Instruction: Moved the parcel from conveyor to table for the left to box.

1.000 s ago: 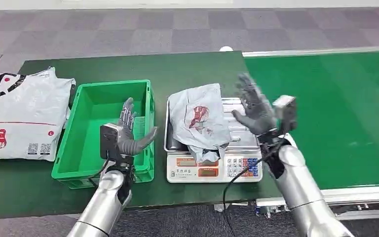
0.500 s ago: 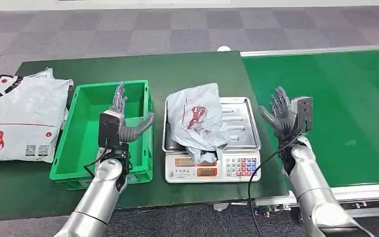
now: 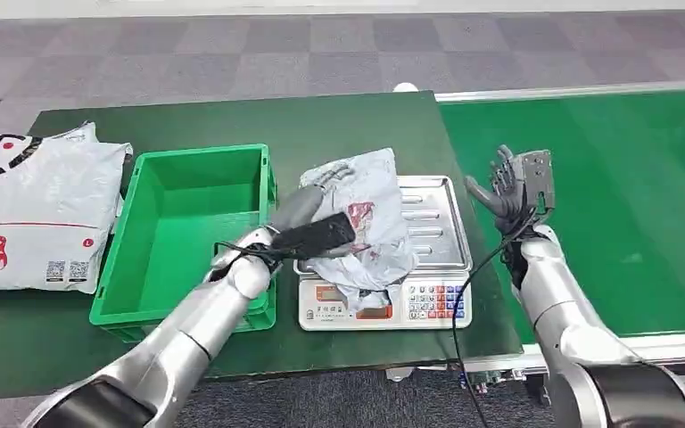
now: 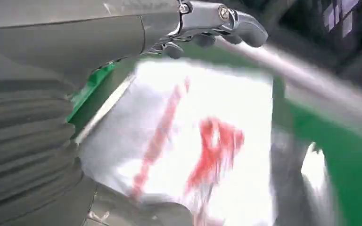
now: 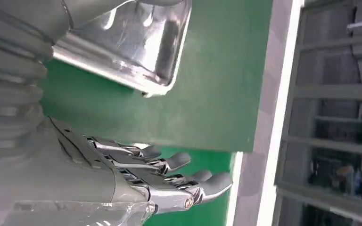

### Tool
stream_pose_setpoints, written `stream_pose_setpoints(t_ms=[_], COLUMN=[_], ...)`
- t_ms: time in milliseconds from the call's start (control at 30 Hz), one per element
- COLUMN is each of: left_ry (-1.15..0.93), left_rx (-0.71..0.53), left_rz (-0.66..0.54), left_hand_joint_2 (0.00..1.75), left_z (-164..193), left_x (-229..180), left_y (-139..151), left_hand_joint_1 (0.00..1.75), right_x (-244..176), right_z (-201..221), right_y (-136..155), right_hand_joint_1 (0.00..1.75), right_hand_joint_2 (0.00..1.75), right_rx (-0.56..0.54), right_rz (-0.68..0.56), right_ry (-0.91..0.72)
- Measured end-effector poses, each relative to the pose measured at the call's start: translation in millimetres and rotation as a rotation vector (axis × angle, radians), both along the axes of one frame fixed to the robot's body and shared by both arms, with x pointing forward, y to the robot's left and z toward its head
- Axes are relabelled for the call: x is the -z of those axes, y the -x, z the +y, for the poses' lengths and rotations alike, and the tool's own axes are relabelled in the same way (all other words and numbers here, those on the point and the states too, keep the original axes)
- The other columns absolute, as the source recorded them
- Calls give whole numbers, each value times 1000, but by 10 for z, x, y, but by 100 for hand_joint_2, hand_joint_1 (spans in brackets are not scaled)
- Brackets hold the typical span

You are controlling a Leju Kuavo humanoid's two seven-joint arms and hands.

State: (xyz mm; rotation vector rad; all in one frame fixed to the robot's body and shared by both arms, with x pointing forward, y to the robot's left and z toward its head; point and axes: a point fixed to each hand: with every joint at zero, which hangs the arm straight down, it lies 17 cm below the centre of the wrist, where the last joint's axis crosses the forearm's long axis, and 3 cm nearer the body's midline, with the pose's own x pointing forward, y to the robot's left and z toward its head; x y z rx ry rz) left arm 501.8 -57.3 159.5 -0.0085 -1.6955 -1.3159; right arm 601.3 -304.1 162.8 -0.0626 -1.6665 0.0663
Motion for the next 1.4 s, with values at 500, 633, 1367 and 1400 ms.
stream_pose_setpoints(t_ms=[500,633,1367,1400], left_ry=[-559,-614,-404,-403], left_rx=[298,411,400,402], left_rz=[62,133,-231,-237], left_hand_joint_2=[175,175,175,175], left_z=[-182,-213,-749,-762], left_x=[669,764,19,-1], left_y=[474,725,597,603], left_hand_joint_1=[0,175,175,175], right_x=[-41,-13,56,60], right_z=[114,201,317,317], right_y=[10,54,348,355], right_hand_joint_1=[0,0,0,0], right_hand_joint_2=[175,175,175,175], right_rx=[-24,-46,-84,-83], right_rz=[-30,-32,-78,-78], right_ry=[0,0,-12,-12])
